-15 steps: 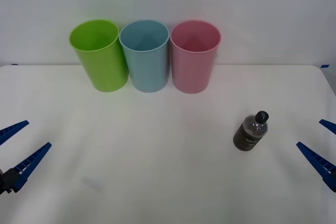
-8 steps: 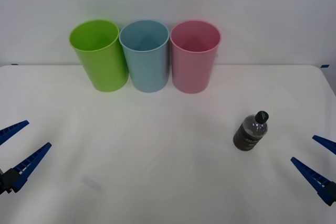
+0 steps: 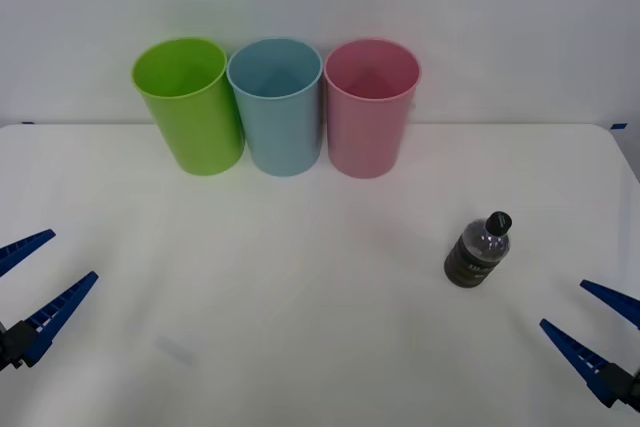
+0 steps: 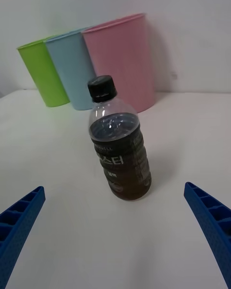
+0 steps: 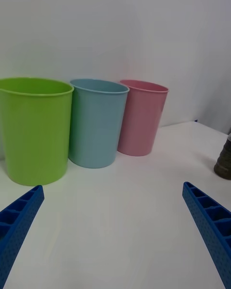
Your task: Grasp the object on the table and drop it into the matching bin: aluminum can to the light blue bin, PET bottle to the pink bin.
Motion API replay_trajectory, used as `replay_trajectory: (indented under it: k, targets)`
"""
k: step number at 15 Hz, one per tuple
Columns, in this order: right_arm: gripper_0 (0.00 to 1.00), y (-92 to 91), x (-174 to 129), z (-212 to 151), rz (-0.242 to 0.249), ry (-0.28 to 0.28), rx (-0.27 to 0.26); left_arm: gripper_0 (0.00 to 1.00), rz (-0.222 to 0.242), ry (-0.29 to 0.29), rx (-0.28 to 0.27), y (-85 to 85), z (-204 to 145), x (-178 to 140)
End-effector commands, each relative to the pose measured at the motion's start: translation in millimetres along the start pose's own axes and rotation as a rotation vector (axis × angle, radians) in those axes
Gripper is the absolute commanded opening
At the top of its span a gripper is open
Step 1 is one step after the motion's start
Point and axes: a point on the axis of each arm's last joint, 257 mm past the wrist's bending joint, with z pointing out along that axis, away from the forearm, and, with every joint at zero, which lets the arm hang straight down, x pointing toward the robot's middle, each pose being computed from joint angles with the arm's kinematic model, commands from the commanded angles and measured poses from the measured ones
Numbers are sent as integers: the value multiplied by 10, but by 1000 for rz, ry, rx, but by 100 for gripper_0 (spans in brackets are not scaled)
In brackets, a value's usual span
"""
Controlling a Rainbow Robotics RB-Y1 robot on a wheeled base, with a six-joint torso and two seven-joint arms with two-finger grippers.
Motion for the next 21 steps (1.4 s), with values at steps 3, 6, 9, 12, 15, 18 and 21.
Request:
replay_trajectory:
  k: [3,6,9,12,15,18,21]
  targets:
    - [100,-88,194,191,-133,34,62,100,0,0,0,0,0,0]
    - [100,-60,273,381,-134,41,74,100,0,0,0,0,0,0]
    - [100,-20,310,558,-125,41,76,100,0,0,0,0,0,0]
    - [100,17,327,744,-124,41,75,100,0,0,0,0,0,0]
    - [100,50,328,919,-119,38,78,100,0,0,0,0,0,0]
    - [100,97,328,1093,-112,35,78,100,0,0,0,0,0,0]
    - [100,136,322,1271,-111,35,82,100,0,0,0,0,0,0]
